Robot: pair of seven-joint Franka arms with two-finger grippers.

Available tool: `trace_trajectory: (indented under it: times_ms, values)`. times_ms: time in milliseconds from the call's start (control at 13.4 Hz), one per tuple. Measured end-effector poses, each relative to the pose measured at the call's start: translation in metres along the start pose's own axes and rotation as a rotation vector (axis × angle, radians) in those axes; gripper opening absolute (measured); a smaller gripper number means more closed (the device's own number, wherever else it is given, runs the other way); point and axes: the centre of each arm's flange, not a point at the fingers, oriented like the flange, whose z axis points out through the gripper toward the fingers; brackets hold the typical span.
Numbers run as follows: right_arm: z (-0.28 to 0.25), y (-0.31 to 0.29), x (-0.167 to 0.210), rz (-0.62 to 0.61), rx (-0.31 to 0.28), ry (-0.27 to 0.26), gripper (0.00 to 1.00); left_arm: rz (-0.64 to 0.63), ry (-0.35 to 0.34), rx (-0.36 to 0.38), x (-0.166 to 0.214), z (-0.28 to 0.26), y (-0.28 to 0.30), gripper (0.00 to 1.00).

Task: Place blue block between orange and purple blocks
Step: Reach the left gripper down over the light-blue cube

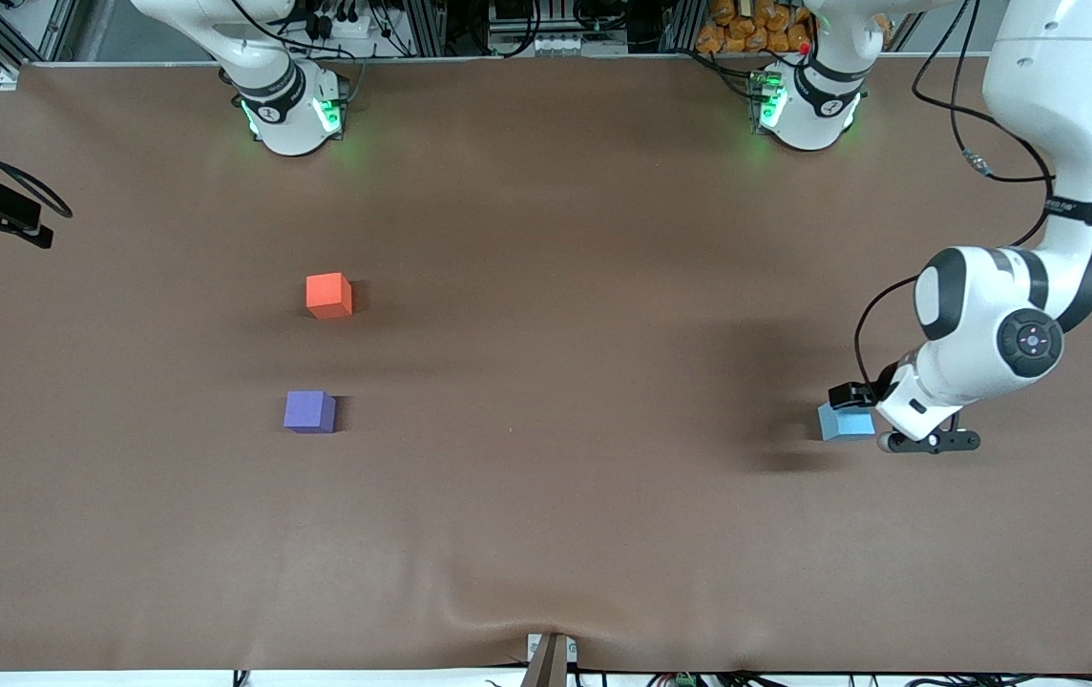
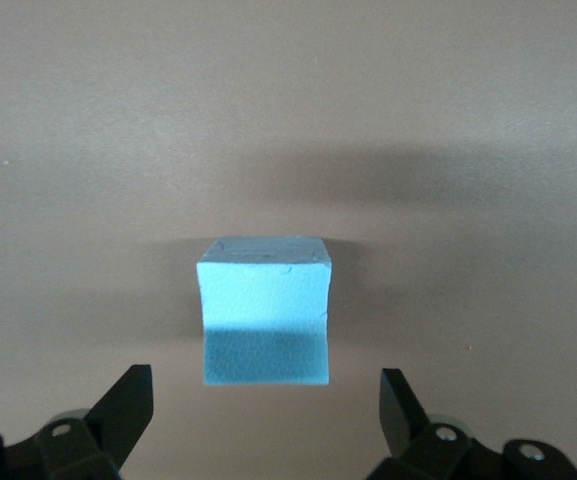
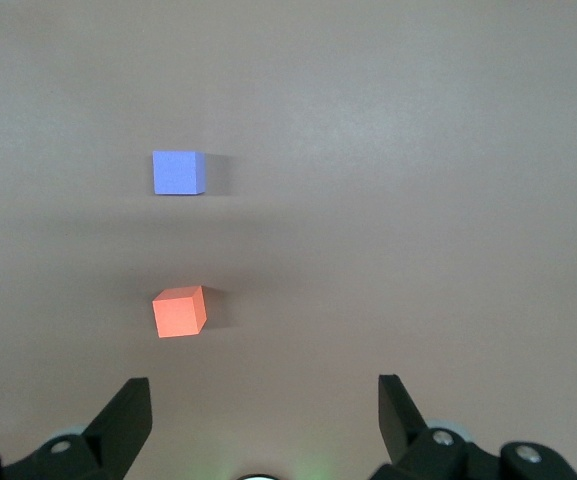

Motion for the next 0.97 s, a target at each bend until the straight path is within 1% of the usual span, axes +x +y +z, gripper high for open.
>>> trace_trajectory:
  times_ms: [373,672,746,821,896,970]
  values:
    - [0.000,-0.002,0.000,-0.004,0.000,0.000,1.00,0.016,-0.003,-0.005,0.002,0.033,0.000,1.00]
    - [0.000,-0.002,0.000,-0.005,0.000,0.000,1.00,0.014,0.005,-0.009,0.005,0.045,-0.001,1.00]
    - [0.000,-0.003,0.000,-0.006,0.000,0.000,1.00,0.012,0.004,-0.009,0.005,0.047,-0.002,0.95]
    - [0.000,-0.007,0.001,-0.013,0.000,0.000,1.00,0.012,0.004,-0.009,0.006,0.049,-0.002,0.93]
    - [0.001,-0.014,0.002,-0.026,-0.001,-0.001,1.00,0.012,0.003,-0.010,0.006,0.050,-0.002,0.84]
    - [0.003,-0.026,0.004,-0.047,-0.002,-0.004,1.00,0.012,0.003,-0.010,0.006,0.050,-0.002,0.73]
